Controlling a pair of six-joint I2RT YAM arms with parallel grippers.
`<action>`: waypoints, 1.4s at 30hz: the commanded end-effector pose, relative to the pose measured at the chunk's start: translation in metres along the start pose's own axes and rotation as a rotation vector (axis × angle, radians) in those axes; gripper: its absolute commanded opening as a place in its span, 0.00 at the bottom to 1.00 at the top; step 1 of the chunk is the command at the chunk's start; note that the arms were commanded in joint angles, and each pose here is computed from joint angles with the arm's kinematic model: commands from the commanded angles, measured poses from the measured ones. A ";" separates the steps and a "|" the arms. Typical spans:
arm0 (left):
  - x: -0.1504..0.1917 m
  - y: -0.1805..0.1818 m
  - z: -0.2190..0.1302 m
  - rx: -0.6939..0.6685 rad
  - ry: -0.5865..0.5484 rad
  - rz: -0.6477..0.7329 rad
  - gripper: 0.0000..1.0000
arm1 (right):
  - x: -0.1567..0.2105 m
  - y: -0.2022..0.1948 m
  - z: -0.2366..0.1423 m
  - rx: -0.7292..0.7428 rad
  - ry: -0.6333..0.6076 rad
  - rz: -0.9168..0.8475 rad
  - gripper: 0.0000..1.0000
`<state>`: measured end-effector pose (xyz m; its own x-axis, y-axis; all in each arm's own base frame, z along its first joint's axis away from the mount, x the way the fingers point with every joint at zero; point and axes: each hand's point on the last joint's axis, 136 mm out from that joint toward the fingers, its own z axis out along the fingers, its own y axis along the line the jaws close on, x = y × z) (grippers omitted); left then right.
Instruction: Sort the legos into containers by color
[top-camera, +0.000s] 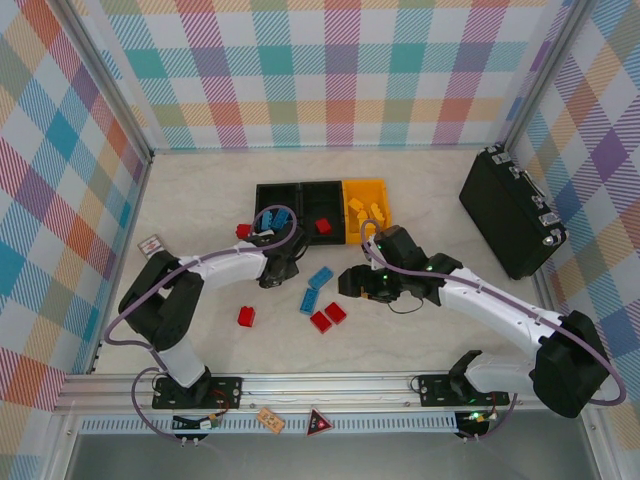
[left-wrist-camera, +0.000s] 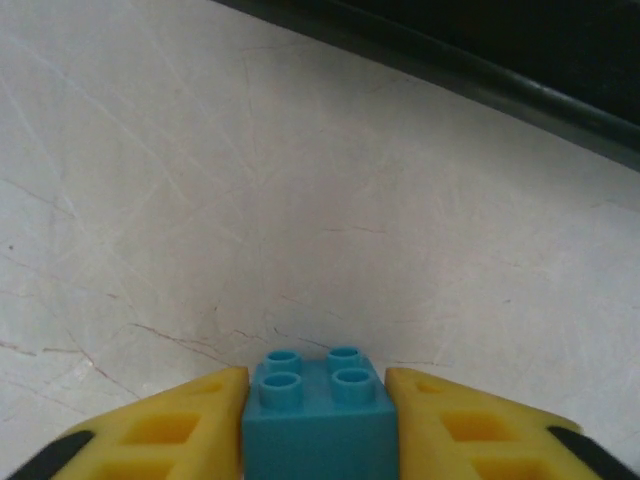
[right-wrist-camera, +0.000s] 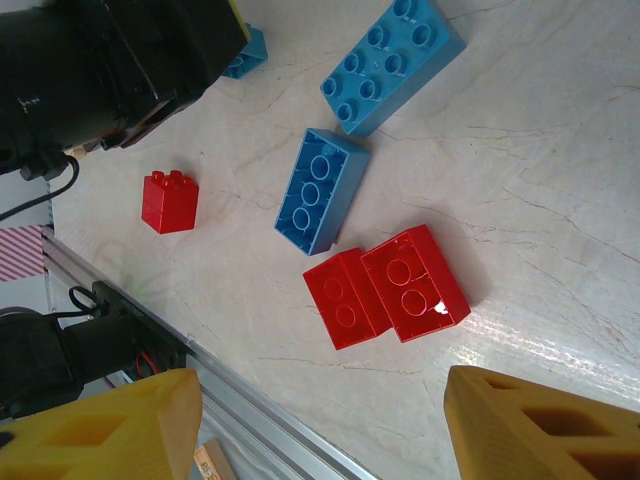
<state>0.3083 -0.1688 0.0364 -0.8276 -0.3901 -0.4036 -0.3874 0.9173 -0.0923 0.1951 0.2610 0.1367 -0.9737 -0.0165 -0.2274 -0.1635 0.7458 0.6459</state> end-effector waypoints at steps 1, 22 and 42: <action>-0.005 -0.002 -0.001 -0.017 -0.013 0.013 0.30 | 0.002 0.003 0.005 -0.024 0.009 -0.002 0.65; -0.110 -0.046 -0.070 0.134 -0.151 0.081 0.28 | -0.009 0.013 0.009 -0.047 -0.003 -0.005 0.64; -0.197 -0.090 0.009 0.165 -0.109 0.009 0.29 | -0.005 0.000 0.010 0.009 0.002 0.024 0.64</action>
<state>0.4979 -0.1785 0.1133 -0.7787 -0.3785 -0.5004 -0.3029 0.9252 -0.2284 0.2019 0.2661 0.1253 -0.9764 -0.0104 -0.2157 -0.1497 0.7525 0.6413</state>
